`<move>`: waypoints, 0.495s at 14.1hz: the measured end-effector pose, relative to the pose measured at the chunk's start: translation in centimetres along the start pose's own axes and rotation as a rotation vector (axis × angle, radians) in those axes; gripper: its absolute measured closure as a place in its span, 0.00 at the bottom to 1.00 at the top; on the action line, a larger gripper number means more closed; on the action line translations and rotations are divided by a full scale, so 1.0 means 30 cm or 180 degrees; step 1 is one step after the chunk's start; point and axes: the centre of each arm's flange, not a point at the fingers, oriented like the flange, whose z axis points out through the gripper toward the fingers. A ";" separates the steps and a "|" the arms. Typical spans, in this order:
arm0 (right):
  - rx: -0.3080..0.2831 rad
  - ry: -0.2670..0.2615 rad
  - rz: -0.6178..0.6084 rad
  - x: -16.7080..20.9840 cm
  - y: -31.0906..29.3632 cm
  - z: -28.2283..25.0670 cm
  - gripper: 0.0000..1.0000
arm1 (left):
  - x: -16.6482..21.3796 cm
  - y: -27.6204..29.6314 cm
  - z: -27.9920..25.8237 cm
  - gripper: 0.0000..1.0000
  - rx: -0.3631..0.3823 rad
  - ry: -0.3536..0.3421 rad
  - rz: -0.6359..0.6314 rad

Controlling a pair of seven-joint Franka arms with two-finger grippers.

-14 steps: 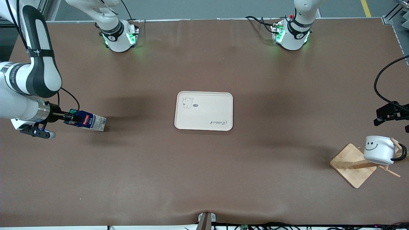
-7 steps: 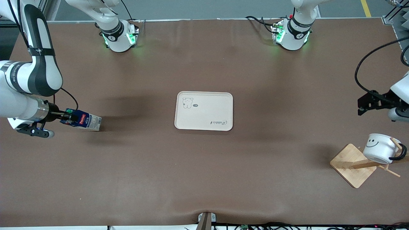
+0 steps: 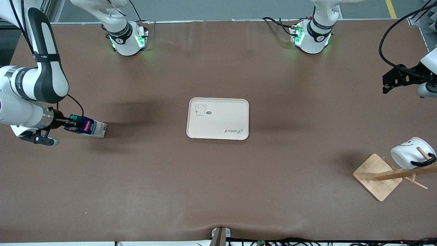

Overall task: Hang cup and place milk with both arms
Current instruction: 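Raise the left gripper away from the mug tree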

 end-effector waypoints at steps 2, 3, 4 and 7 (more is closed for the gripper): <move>0.0002 0.0003 -0.0010 -0.001 -0.006 -0.002 0.48 | -0.033 0.001 -0.009 0.00 0.0006 -0.0014 -0.0024; 0.0003 0.0002 -0.0012 -0.001 -0.008 -0.001 0.48 | -0.051 0.001 -0.018 0.00 0.0010 -0.0008 -0.0034; 0.0003 0.0001 -0.0012 -0.001 -0.007 -0.001 0.50 | -0.069 0.000 -0.029 0.00 0.0009 0.0005 -0.0056; 0.0004 -0.0001 -0.0121 -0.001 0.000 -0.001 0.50 | -0.113 -0.013 -0.057 0.00 0.0010 0.0042 -0.0204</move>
